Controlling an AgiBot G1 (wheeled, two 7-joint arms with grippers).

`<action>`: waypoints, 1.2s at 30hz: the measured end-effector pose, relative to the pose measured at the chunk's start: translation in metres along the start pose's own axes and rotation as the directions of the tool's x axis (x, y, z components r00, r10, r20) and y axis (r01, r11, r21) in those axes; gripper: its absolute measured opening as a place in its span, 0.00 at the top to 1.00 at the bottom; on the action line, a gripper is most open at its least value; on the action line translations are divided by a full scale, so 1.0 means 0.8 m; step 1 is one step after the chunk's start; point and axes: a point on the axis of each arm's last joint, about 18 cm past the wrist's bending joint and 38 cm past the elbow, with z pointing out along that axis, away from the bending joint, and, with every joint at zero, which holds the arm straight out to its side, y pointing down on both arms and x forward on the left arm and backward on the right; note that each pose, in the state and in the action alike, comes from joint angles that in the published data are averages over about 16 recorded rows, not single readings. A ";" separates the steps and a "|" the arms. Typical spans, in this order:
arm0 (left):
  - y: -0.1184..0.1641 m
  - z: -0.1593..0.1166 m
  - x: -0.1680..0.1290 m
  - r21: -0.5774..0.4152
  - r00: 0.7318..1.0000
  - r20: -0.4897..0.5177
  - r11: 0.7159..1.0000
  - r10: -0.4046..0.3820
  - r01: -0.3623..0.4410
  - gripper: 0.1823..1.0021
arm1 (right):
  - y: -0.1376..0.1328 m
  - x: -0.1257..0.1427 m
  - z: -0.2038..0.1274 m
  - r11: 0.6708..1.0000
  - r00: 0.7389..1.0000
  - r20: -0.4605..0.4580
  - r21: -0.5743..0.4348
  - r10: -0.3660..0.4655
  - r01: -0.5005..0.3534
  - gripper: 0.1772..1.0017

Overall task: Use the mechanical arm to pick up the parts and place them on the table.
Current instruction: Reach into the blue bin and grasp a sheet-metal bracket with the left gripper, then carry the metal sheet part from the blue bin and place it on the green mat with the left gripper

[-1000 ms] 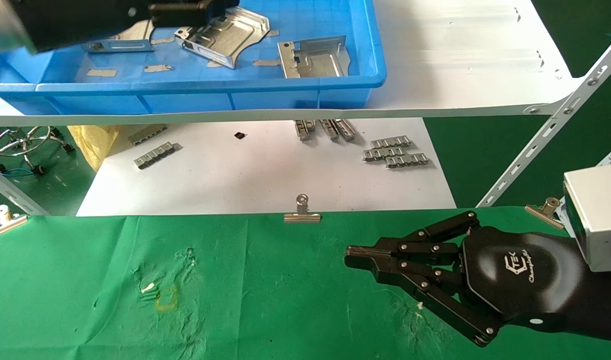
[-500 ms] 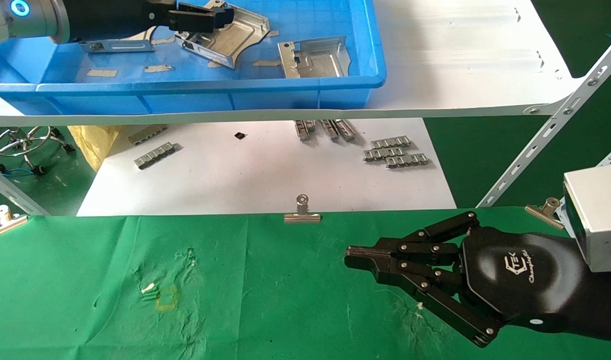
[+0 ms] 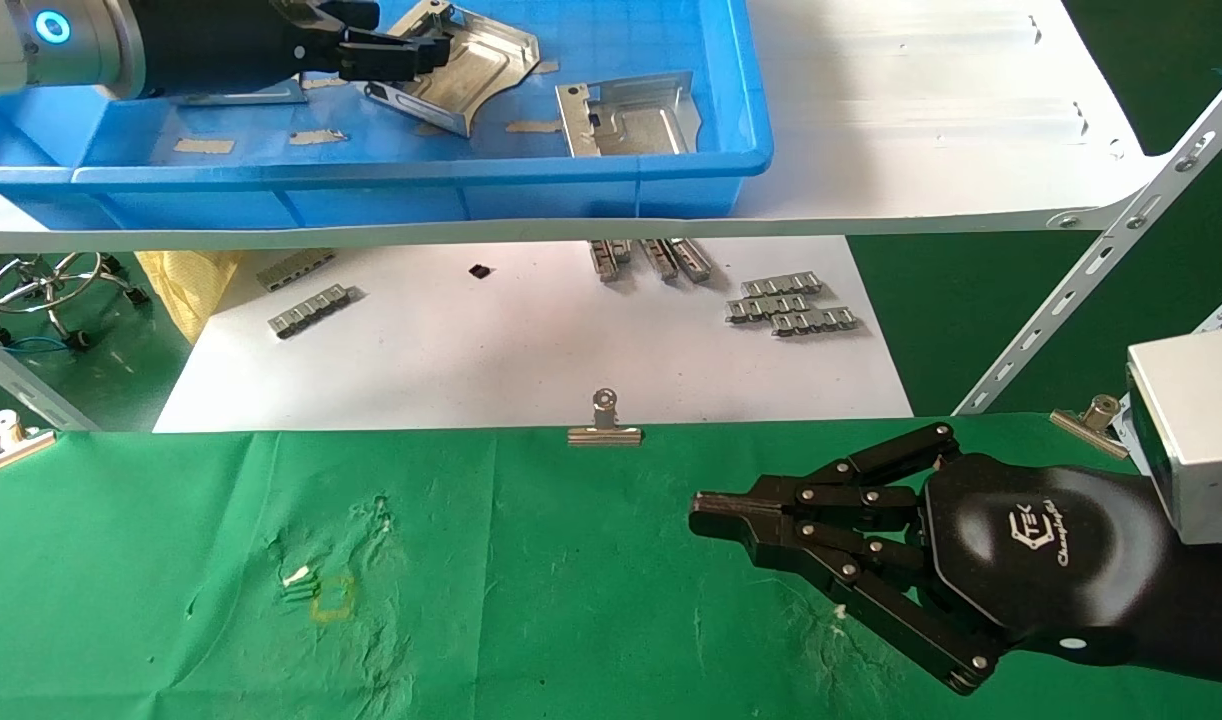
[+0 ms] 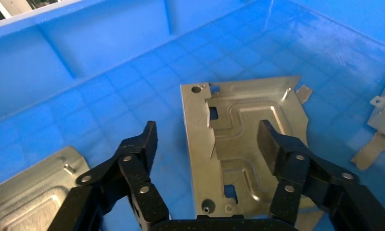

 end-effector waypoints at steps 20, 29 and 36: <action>0.008 -0.007 -0.004 -0.013 1.000 -0.008 1.000 0.000 0.000 0.74 | 0.000 0.000 0.000 1.000 1.000 0.000 0.000 0.000 0.000 0.97; -0.013 -0.023 0.001 0.057 0.997 -0.068 0.998 0.029 -0.026 0.86 | 0.000 0.000 0.000 1.000 1.000 0.000 0.000 0.000 0.000 0.88; -0.032 -0.054 0.024 0.157 0.969 -0.216 0.984 0.119 -0.086 0.89 | 0.000 0.000 0.000 1.000 1.000 0.000 0.000 0.000 0.000 0.76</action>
